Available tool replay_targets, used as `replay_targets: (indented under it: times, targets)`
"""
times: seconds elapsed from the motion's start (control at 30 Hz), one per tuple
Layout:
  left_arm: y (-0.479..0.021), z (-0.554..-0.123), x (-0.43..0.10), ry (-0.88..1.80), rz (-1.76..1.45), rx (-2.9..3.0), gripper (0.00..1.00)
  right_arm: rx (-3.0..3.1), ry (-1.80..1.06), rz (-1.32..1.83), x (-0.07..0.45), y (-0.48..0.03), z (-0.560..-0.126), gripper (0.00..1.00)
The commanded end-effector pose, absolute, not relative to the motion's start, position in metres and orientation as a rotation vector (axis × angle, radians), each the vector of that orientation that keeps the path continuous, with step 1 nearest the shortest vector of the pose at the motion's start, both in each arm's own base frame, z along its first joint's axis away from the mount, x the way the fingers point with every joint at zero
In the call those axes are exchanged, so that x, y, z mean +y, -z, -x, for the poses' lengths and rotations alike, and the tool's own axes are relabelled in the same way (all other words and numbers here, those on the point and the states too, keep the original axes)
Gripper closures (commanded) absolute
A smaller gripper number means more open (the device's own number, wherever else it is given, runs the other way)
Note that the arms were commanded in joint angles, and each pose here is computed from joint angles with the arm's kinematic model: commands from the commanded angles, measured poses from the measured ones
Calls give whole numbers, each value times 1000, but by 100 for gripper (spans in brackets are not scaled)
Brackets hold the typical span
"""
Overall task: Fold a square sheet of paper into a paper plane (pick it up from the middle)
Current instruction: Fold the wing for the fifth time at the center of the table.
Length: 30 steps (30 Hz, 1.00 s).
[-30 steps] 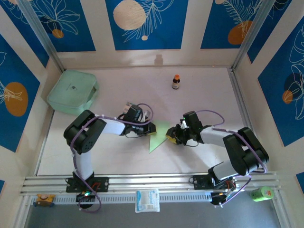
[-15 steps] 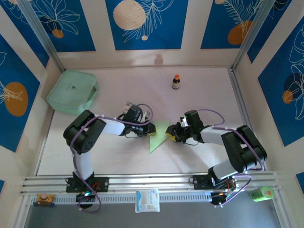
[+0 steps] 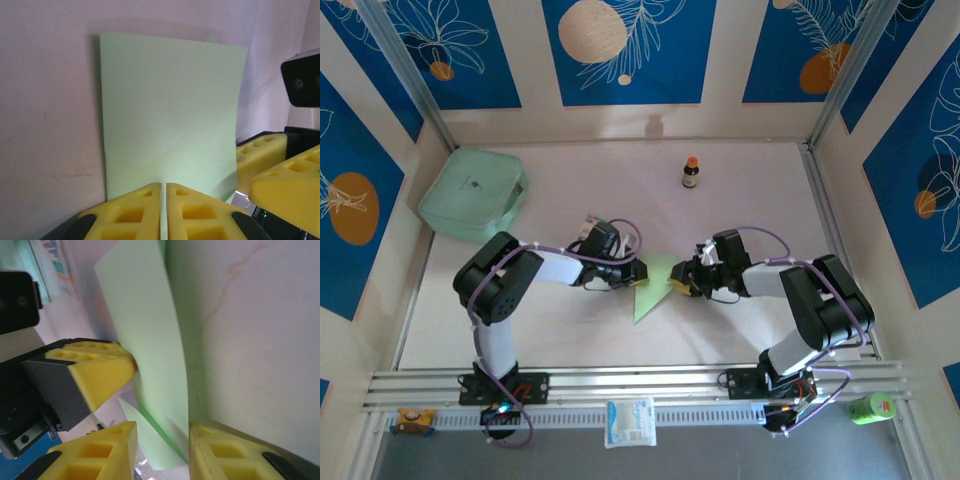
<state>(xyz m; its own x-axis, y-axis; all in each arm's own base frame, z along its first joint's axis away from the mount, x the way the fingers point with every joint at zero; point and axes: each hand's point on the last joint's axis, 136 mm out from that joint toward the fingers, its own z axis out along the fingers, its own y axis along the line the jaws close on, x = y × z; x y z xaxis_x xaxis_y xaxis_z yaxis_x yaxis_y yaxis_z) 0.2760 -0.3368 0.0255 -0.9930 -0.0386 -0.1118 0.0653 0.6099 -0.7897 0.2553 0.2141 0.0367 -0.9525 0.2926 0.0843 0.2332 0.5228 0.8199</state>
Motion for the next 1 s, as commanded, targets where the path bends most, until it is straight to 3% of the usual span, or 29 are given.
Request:
replay_targets:
  times: [0.0,0.97]
  targets:
    - [-23,-263,-334,1346,-25,2757,88,2645,-1518,-312,222,-50,-259,68]
    - [-29,-264,-336,1369,-29,2738,87,2685,-1514,-229,228,-37,-271,69]
